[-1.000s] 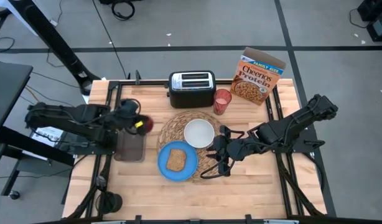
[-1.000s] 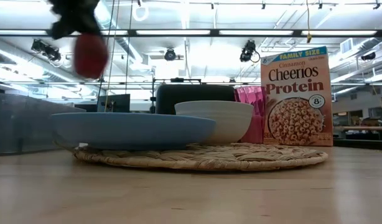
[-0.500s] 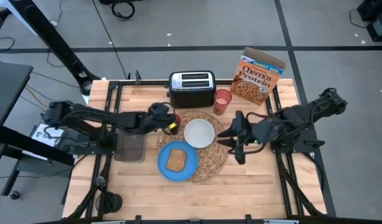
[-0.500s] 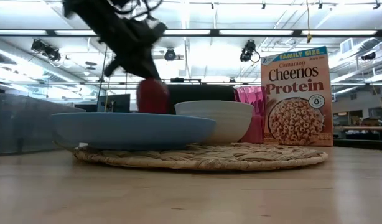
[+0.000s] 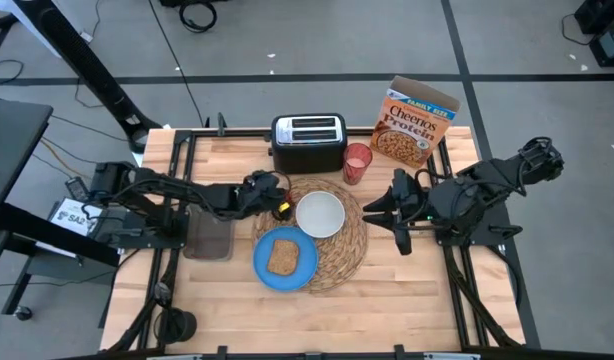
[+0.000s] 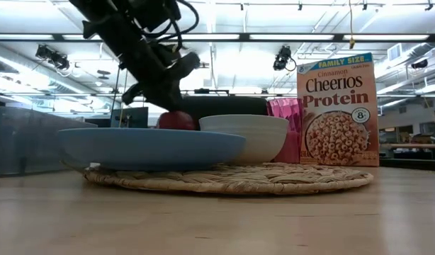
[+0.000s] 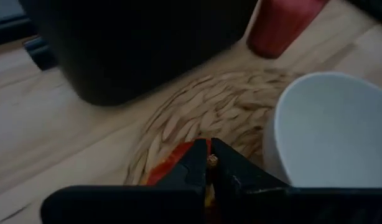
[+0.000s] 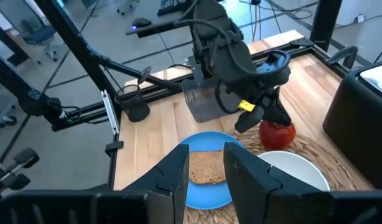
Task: Arrange a breakfast setting
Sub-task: Put the red apple to the left of the white bowl on the brown woven mat
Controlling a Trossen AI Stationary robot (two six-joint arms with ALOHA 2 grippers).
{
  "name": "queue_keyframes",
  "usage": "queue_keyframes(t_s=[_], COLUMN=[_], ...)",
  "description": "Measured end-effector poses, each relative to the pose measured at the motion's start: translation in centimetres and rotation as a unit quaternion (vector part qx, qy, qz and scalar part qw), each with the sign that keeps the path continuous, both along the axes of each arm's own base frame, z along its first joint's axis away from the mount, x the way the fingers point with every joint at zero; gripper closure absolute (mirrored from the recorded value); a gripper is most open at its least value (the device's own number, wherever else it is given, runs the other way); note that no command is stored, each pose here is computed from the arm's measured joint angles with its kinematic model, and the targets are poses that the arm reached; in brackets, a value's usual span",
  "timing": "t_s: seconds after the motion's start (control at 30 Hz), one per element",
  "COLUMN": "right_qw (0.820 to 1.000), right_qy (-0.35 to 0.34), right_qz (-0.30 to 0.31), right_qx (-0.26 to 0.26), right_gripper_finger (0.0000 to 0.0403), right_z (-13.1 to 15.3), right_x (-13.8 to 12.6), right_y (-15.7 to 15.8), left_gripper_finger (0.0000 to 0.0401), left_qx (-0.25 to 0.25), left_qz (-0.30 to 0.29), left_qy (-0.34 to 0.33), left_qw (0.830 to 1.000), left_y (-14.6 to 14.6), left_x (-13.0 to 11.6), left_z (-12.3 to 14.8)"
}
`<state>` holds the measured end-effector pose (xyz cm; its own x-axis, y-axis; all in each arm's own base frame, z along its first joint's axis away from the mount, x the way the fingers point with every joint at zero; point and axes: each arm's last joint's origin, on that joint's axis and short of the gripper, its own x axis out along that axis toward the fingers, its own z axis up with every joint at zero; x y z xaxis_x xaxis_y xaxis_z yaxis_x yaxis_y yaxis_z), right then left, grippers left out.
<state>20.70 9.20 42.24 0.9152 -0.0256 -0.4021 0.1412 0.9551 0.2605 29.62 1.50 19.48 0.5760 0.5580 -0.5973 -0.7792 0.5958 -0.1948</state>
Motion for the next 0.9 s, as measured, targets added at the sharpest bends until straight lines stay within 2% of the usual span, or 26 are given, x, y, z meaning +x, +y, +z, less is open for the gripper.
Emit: queue_keyframes(t_s=[0.63,0.9], right_qw=[1.0,1.0], right_qy=[0.002,0.003], right_qz=[-0.002,-0.003], right_qx=[0.02,0.019], right_gripper_finger=[0.0293,0.0293], right_z=[-0.06,-0.08], right_x=[-0.05,-0.06], right_y=[0.25,0.24], left_gripper_finger=[0.0378,0.0343], left_qx=[0.013,0.007], left_qz=[0.006,0.007], left_qy=[0.029,0.029], left_qw=[0.999,1.0], left_y=[0.06,0.06], left_x=[0.19,0.15], left_z=[-1.02,-1.04])
